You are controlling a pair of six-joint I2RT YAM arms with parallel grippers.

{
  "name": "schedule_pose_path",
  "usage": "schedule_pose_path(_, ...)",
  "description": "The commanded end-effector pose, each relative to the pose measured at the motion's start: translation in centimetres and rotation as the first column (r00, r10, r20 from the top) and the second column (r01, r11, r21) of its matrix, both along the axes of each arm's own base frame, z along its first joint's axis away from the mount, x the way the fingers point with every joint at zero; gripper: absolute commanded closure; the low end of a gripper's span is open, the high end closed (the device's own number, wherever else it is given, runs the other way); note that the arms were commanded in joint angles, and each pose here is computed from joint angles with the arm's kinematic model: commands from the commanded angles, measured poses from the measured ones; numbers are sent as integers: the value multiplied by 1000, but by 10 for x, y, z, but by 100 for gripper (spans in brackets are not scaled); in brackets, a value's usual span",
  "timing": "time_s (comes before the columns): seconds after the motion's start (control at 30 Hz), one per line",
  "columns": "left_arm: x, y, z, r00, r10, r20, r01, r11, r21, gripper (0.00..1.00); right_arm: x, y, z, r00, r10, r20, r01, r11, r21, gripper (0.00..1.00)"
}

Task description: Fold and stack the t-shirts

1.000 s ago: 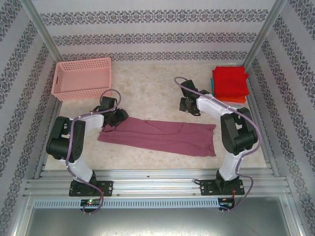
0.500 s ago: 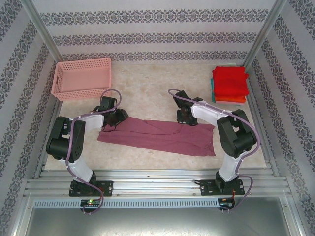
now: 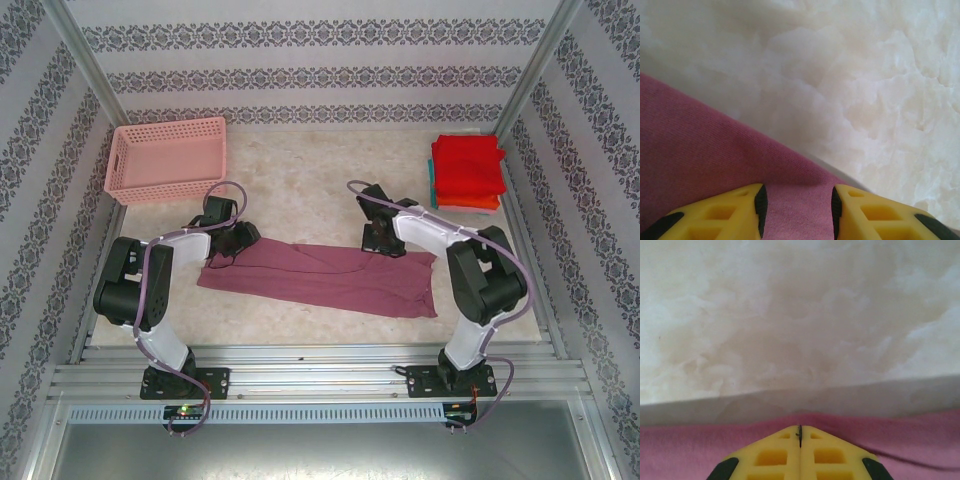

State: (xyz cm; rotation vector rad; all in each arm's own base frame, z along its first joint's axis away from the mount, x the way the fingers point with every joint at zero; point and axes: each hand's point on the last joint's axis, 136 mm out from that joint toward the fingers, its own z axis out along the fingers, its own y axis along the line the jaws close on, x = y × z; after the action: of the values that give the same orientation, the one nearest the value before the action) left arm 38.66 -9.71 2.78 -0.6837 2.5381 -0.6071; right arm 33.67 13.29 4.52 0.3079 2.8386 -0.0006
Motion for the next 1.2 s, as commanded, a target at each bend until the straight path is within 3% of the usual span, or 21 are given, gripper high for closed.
schedule_pose_path(0.0,-11,15,-10,998,23,-54,-21,999,49,59,-13,-17,21,999,-20,36,21,999,-37,100)
schedule_pose_path(0.47,-9,17,-9,999,25,-47,-23,999,45,59,-89,-13,15,998,-51,-32,53,998,46,100)
schedule_pose_path(0.77,-9,17,-12,998,25,-51,-22,999,43,59,-101,27,-5,994,1,-105,16,988,155,99)
schedule_pose_path(0.9,-8,15,-13,998,21,-51,-19,999,32,59,-96,33,-1,996,9,-84,5,986,167,73)
schedule_pose_path(1.0,-9,15,-11,999,19,-49,-17,999,36,59,-88,29,18,1000,7,8,-8,984,178,57)
schedule_pose_path(1.1,-9,16,-7,999,18,-43,-16,999,40,59,-82,15,32,996,-24,87,9,985,171,46)
schedule_pose_path(1.17,-9,14,-2,999,11,-34,-10,999,33,58,-80,6,29,994,-61,94,44,983,179,46)
